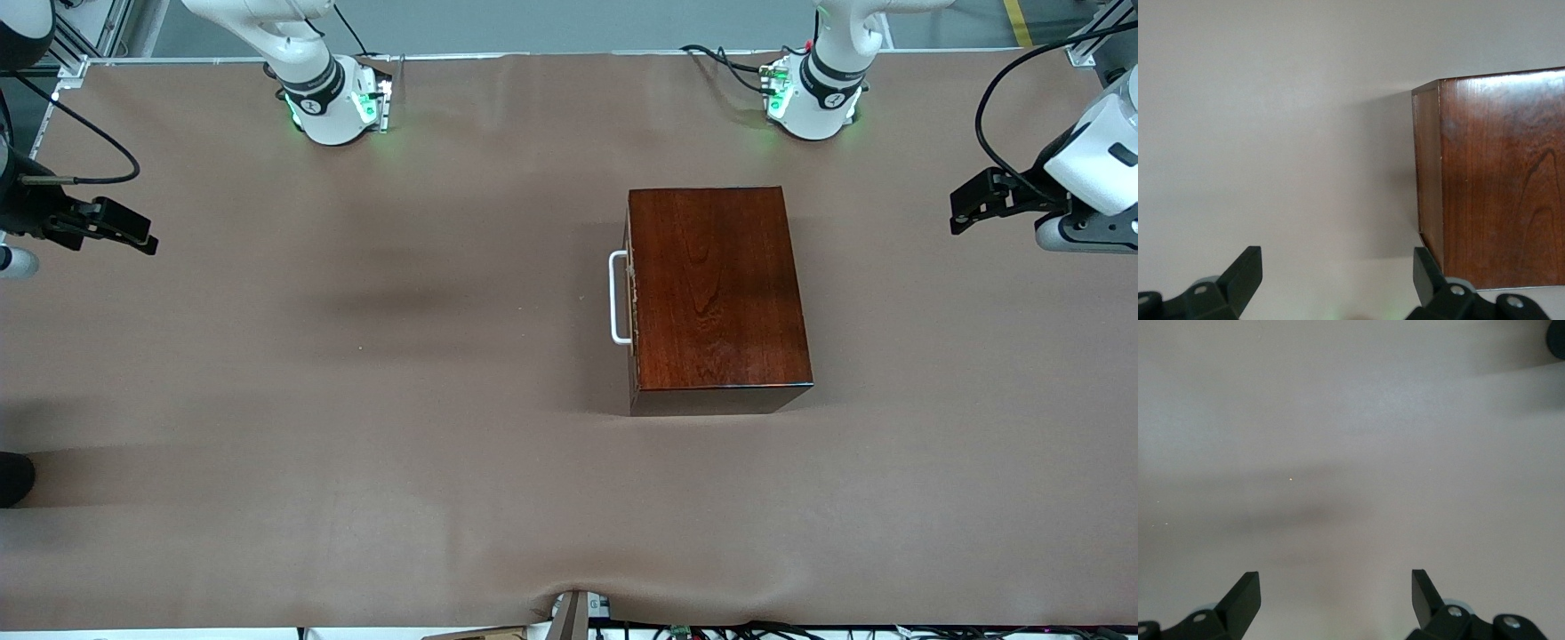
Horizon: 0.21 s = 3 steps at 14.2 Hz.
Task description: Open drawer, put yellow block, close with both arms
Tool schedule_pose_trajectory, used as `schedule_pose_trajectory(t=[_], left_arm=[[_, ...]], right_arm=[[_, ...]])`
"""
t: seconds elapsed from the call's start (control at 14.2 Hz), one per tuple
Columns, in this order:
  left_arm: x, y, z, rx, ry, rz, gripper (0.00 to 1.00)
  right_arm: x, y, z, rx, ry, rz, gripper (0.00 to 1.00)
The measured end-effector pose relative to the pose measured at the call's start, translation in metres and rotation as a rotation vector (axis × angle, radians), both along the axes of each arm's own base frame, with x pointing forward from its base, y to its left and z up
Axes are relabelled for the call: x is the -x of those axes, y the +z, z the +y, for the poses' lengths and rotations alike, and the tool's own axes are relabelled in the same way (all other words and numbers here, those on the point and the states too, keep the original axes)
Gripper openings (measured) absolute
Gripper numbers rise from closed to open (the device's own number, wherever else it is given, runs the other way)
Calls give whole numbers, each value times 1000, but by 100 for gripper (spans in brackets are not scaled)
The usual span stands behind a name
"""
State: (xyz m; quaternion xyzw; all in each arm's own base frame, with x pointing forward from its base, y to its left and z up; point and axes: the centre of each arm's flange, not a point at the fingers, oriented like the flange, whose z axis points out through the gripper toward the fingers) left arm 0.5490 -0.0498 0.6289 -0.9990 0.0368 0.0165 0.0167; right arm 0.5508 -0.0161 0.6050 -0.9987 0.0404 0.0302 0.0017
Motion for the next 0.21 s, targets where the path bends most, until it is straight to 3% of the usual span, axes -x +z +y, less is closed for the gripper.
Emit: schedule_pose_trajectory(t=[0.21], left_arm=[[-1,-3,-2,0,-4,1,100]], right_arm=[[0,0,0,0,0,-2,100]])
